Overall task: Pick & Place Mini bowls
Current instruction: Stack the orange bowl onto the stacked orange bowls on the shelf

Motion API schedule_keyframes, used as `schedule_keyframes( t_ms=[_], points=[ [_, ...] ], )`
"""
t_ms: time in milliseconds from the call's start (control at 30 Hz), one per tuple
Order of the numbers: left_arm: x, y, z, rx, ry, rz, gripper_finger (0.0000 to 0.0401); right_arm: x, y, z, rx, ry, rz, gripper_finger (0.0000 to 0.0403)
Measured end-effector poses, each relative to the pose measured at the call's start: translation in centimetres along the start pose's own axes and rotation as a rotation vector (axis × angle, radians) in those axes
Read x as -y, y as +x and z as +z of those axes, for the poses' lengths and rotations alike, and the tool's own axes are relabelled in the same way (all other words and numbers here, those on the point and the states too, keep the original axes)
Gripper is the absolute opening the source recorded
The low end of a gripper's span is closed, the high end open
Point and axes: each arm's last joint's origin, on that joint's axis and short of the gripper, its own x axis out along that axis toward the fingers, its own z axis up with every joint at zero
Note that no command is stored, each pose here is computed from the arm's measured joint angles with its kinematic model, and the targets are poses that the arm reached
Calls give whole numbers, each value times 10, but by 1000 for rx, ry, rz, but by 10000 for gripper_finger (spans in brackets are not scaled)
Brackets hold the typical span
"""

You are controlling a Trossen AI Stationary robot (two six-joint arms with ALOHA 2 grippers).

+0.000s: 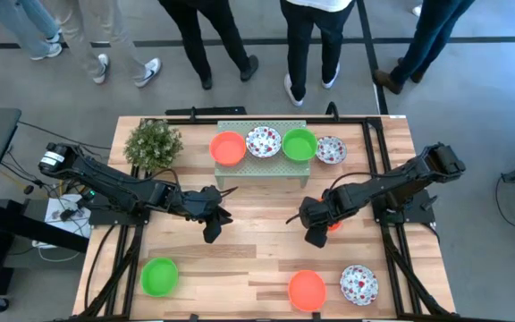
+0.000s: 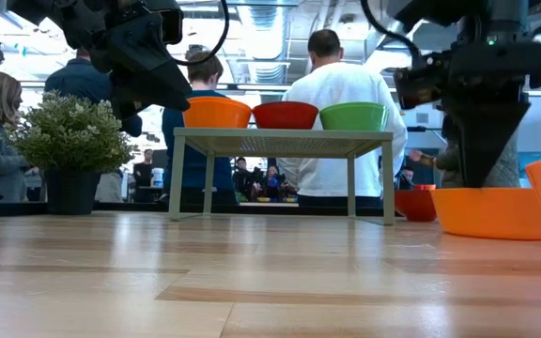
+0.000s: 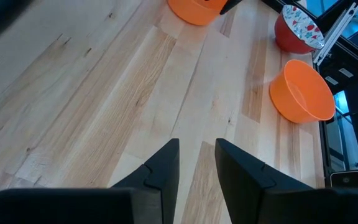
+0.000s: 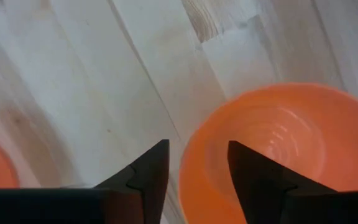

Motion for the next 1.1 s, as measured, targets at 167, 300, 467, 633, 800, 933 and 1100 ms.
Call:
schedule_keyframes(
  t_ms=[167, 300, 467, 633, 800, 933, 1100],
  points=[
    [0, 0, 0, 0, 0, 0, 104, -5, 19, 0, -45, -27, -34, 171],
    [0, 0, 0, 0, 0, 0, 104, -7, 30, 2, -75, -69, -60, 158],
    [0, 0, 0, 0, 1, -1, 104, -7, 32, 7, -85, -124, -63, 97],
    [0, 0, 0, 1, 0, -2, 104, -19, 17, 15, -88, -258, 15, 12],
    [2, 0, 1, 10, 50, -26, 104, -42, -8, 29, 7, -369, 80, 16],
    [10, -1, 4, 44, 187, -104, 104, -56, -24, 38, 96, -462, 134, 5],
    [21, -4, 11, 160, 403, -187, 104, -65, -28, 48, 189, -509, 204, 5]
  ],
)
